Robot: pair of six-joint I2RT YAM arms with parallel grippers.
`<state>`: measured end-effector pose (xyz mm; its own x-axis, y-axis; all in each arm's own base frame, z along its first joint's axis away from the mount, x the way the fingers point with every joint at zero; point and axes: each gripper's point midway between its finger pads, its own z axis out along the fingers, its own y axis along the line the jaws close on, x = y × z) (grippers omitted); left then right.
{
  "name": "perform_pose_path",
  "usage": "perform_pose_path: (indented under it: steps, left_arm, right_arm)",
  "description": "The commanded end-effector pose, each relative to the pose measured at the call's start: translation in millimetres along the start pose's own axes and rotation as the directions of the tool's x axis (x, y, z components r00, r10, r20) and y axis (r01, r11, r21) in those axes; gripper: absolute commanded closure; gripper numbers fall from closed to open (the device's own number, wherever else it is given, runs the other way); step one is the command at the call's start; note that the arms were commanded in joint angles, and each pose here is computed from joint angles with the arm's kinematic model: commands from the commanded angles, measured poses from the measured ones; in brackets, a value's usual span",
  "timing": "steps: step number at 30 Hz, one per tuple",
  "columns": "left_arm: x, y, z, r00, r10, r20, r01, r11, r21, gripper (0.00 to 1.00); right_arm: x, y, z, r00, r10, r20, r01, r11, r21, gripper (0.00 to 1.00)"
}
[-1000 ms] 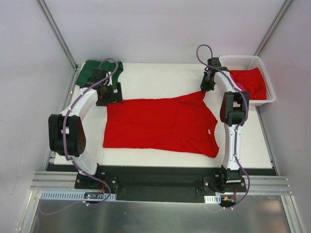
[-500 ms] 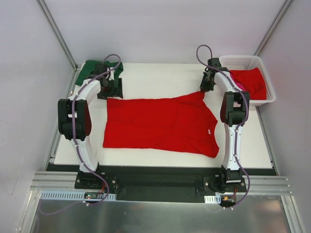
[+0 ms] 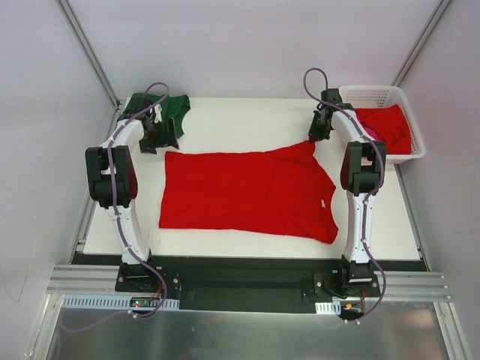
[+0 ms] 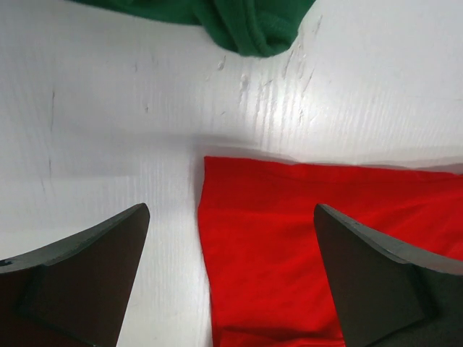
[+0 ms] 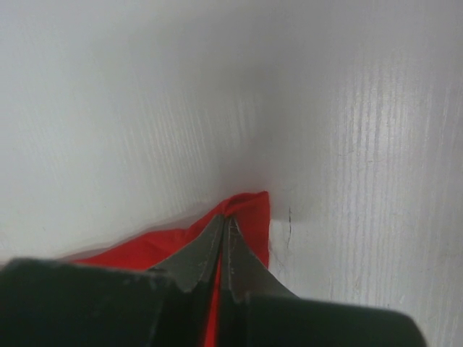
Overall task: Fold and stack the t-shirts
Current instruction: Fold the tshirt
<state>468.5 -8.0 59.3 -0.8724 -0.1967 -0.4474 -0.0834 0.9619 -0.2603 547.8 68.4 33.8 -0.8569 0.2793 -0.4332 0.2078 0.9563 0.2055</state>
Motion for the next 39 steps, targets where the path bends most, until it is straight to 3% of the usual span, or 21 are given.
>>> perform_pose_path:
  steps: [1, 4, 16, 26, 32, 36, 39]
  left_arm:
    - [-15, -11, 4, 1.000, 0.005, 0.018, -0.006, 0.998, 0.059, 0.05]
    - [-15, -13, 9, 1.000, 0.001, 0.011, -0.002, 0.997, 0.072, 0.14]
    - [-6, -7, 25, 0.999, -0.037, -0.031, 0.039, 0.997, 0.073, 0.19]
    - [-4, -4, 30, 0.997, -0.061, -0.043, 0.064, 0.995, 0.080, 0.37]
    - [-4, -2, 29, 0.997, -0.067, -0.042, 0.070, 0.994, 0.078, 0.54]
    - [-4, -2, 29, 0.997, -0.067, -0.046, 0.071, 0.994, 0.082, 0.58]
    - [-3, -2, 29, 0.996, -0.069, -0.047, 0.073, 0.994, 0.082, 0.73]
  right_arm:
    - [-26, 14, -42, 0.997, -0.006, 0.083, 0.010, 0.999, -0.052, 0.99]
    - [-27, 12, -43, 0.997, -0.003, 0.083, 0.008, 0.999, -0.051, 0.99]
    - [-32, 9, -49, 0.996, 0.002, 0.092, 0.003, 0.998, -0.059, 0.99]
    - [-33, 5, -53, 0.995, 0.008, 0.097, -0.003, 0.998, -0.057, 0.99]
    - [-31, 5, -50, 0.996, 0.011, 0.089, -0.006, 0.998, -0.060, 0.99]
    - [-30, 4, -49, 0.996, 0.010, 0.084, -0.005, 0.998, -0.059, 0.99]
    - [-29, 4, -48, 0.997, 0.008, 0.083, -0.003, 0.998, -0.060, 0.99]
